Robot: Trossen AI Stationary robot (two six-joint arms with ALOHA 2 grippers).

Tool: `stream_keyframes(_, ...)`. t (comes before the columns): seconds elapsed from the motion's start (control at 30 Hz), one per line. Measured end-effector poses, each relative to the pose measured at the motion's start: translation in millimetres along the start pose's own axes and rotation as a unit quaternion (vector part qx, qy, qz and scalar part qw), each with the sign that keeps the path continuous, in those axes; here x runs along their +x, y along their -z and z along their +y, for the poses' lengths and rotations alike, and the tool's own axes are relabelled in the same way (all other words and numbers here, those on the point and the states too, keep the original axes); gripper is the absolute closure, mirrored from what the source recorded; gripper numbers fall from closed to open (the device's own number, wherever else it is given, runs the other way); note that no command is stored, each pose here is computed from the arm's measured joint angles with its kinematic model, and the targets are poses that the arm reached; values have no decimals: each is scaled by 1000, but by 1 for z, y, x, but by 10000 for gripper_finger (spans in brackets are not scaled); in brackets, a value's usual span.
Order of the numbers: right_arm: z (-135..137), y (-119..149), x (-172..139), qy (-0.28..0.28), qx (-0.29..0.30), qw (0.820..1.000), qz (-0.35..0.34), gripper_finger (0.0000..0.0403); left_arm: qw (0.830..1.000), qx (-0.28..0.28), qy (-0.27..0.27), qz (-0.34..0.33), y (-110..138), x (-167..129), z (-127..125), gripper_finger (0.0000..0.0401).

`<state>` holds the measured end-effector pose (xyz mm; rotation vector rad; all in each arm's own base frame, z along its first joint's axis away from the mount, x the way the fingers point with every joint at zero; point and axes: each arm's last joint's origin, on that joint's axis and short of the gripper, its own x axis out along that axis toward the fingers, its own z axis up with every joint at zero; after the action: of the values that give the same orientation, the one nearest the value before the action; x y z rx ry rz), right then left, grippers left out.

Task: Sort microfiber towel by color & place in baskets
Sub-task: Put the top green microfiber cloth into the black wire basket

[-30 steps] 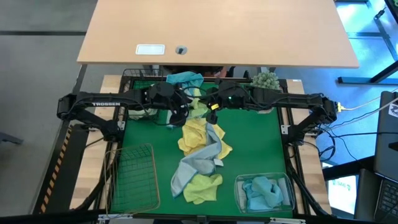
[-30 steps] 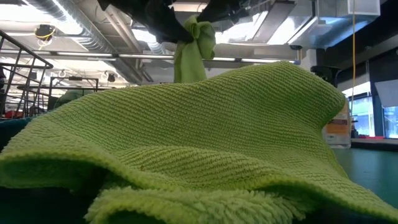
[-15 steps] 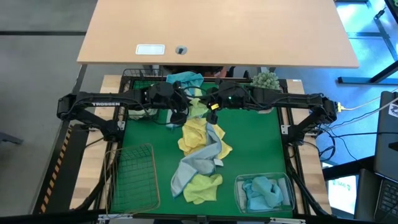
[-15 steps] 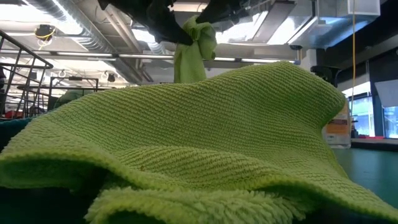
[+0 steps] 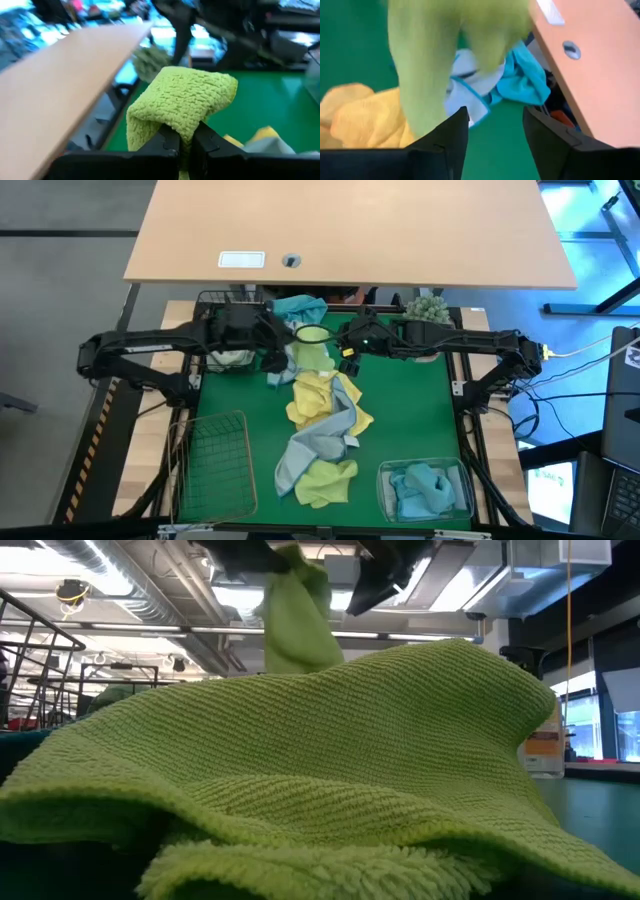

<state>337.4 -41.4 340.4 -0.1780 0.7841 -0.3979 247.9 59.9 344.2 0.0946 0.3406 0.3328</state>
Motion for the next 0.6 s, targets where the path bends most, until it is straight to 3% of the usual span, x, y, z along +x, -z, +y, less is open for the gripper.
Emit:
stream_keyframes(0.4, 2, 7, 0, -21, 17, 999, 37, 214, 984, -31, -128, -117, -24, -99, 22, 400)
stream_keyframes(0.6, 2, 8, 0, -21, 17, 999, 38, 215, 975, -42, -191, -106, -15, -136, 30, 400)
